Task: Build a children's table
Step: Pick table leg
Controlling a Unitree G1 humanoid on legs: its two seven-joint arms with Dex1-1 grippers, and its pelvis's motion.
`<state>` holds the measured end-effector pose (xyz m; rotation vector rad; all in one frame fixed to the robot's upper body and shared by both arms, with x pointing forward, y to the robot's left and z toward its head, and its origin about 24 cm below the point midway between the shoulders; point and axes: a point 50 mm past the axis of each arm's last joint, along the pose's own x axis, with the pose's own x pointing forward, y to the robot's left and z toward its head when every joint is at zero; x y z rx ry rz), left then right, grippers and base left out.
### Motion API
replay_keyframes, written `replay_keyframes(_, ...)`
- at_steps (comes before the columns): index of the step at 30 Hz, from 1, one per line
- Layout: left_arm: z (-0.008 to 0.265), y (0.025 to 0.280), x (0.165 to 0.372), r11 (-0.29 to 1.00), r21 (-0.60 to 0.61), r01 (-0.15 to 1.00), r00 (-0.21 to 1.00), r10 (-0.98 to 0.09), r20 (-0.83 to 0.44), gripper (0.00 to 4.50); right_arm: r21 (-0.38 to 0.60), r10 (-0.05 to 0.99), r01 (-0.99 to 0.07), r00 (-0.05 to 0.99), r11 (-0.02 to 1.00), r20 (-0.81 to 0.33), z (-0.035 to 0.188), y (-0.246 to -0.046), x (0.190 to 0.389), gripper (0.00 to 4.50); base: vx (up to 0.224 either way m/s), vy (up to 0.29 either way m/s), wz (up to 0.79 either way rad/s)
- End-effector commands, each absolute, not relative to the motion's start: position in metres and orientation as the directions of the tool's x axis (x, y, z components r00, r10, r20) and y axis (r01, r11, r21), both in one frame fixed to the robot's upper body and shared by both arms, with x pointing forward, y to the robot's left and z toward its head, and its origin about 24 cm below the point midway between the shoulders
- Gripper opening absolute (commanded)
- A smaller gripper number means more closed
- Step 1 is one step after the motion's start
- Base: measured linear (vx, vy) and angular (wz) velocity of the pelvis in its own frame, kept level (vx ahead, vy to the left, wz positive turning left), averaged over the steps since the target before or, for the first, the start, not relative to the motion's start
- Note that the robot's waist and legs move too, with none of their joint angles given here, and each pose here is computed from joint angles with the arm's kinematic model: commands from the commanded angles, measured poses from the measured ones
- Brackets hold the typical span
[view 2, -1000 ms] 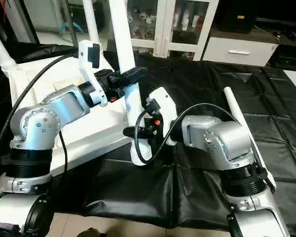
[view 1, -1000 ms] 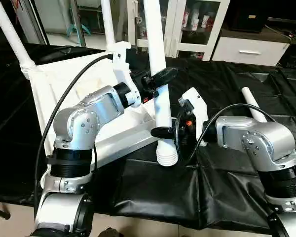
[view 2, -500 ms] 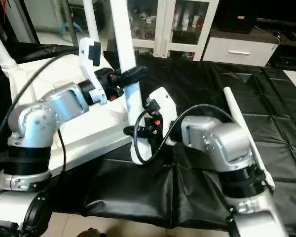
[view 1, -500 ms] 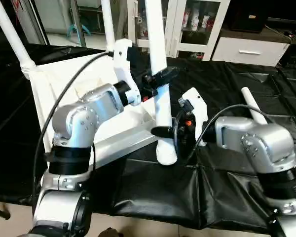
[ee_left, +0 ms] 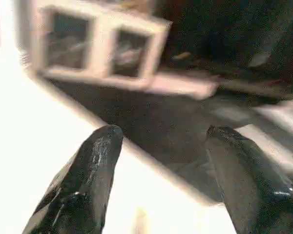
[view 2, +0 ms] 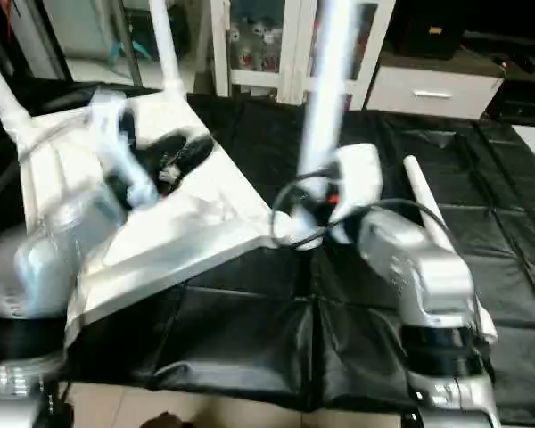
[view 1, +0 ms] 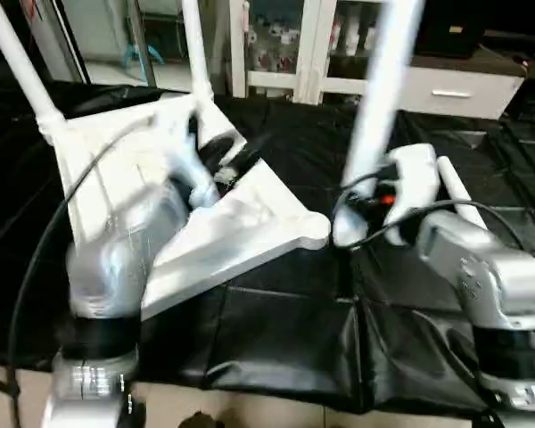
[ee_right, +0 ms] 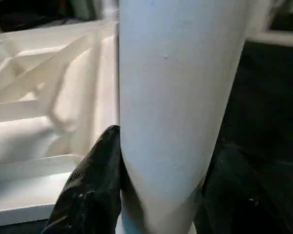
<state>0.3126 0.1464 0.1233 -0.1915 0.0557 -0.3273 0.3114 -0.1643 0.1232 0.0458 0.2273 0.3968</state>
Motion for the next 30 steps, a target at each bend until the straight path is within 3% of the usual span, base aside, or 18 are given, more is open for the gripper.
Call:
replay_keyframes(1, 0.123, 0.151, 0.305, 0.965, -0.124, 0.231, 0.973, -0.231, 0.016, 3.18, 0.005, 0.382, -0.386, 0.913, 0.923, -0.140, 0.133, -0.160, 0.307, 1.84, 0.000, 0.000, 0.00)
replay_keyframes(5, 0.114, 0.153, 0.292, 0.988, -0.116, 0.099, 0.995, -0.100, 0.000, 3.18, 0.118, 0.340, -0.327, 0.934, 0.937, -0.111, 0.127, -0.164, 0.301, 1.84, 0.000, 0.000, 0.00)
replay_keyframes(10, 0.107, 0.148, 0.279, 0.998, -0.046, 0.048, 0.998, -0.047, 0.029, 3.18, 0.142, 0.374, -0.356, 0.918, 0.924, -0.130, 0.117, -0.154, 0.292, 1.84, 0.000, 0.000, 0.00)
replay_keyframes(15, 0.101, 0.144, 0.274, 0.999, 0.001, -0.039, 0.999, 0.039, 0.009, 3.18, 0.128, 0.424, -0.409, 0.895, 0.904, -0.137, 0.110, -0.137, 0.284, 1.84, 0.000, 0.000, 0.00)
replay_keyframes(19, 0.102, 0.141, 0.274, 1.000, 0.003, -0.024, 1.000, 0.023, 0.014, 3.18, 0.099, 0.444, -0.433, 0.878, 0.896, -0.176, 0.104, -0.130, 0.280, 1.84, 0.000, 0.000, 0.00)
replay_keyframes(23, 0.103, 0.139, 0.273, 1.000, -0.002, -0.011, 1.000, 0.011, 0.014, 3.18, 0.037, 0.425, -0.427, 0.883, 0.904, -0.198, 0.101, -0.131, 0.278, 1.84, 0.003, -0.151, 0.05)
replay_keyframes(27, 0.101, 0.138, 0.273, 0.999, 0.023, -0.033, 0.999, 0.033, -0.007, 3.18, -0.071, 0.337, -0.354, 0.924, 0.933, -0.181, 0.097, -0.142, 0.272, 1.84, -0.024, -0.180, 0.01)
replay_keyframes(30, 0.104, 0.137, 0.273, 1.000, -0.015, -0.019, 1.000, 0.020, 0.016, 3.18, -0.030, 0.325, -0.337, 0.924, 0.941, -0.200, 0.093, -0.147, 0.269, 1.84, -0.049, -0.124, 0.00)
